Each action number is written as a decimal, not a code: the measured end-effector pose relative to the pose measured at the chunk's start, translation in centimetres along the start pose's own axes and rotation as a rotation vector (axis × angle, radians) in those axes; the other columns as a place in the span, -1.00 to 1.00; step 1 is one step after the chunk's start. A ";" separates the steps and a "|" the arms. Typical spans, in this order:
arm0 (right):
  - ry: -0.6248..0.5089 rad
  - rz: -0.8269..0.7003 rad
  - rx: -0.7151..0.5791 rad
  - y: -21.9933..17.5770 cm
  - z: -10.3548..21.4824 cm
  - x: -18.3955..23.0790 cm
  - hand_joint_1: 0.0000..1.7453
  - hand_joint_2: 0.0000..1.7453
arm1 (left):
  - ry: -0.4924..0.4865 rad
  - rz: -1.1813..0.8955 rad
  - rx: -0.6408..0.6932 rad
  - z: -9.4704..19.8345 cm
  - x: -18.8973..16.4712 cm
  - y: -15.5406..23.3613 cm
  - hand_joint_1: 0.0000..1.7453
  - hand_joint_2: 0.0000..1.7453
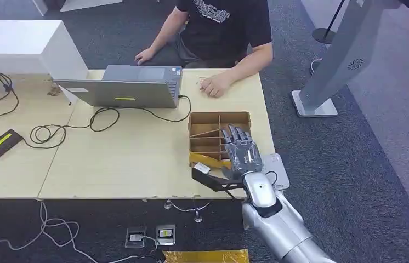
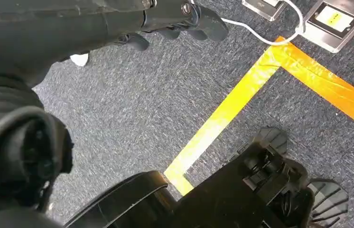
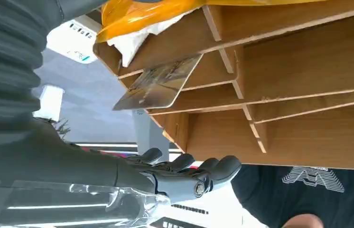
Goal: Pass the card to the sensor for recognition and then transmit it.
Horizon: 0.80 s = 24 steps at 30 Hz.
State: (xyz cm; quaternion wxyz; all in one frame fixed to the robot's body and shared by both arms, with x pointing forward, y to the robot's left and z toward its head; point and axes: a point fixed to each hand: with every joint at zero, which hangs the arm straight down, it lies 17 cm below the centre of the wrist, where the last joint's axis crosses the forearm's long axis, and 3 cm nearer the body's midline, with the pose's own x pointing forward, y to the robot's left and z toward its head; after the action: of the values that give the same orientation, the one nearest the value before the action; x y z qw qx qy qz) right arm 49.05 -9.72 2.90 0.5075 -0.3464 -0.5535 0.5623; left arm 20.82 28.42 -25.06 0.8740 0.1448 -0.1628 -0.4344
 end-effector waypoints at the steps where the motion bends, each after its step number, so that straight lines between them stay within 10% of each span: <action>1: 0.000 0.005 0.001 0.0 0.0 -0.1 -1.00 1.00 | 0.000 0.000 0.000 0.0 0.0 0.0 -1.00 -1.00; 2: 0.000 0.010 0.002 0.1 0.0 -0.1 -0.70 1.00 | 0.000 0.000 0.001 0.0 0.0 0.0 -1.00 -1.00; 3: 0.000 0.013 0.004 0.1 0.0 -0.1 0.94 1.00 | 0.000 0.000 0.001 0.0 0.0 0.1 -1.00 -1.00; 24: -0.006 0.043 0.038 1.0 0.0 -0.1 1.00 1.00 | -0.002 -0.009 0.003 0.0 0.1 0.1 -1.00 -1.00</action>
State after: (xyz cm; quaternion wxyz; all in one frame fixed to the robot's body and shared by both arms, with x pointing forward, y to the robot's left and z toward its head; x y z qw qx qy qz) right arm 48.87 -9.69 1.93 0.5000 -0.3467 -0.5370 0.5844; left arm 20.97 28.43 -25.01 0.8717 0.1463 -0.1636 -0.4381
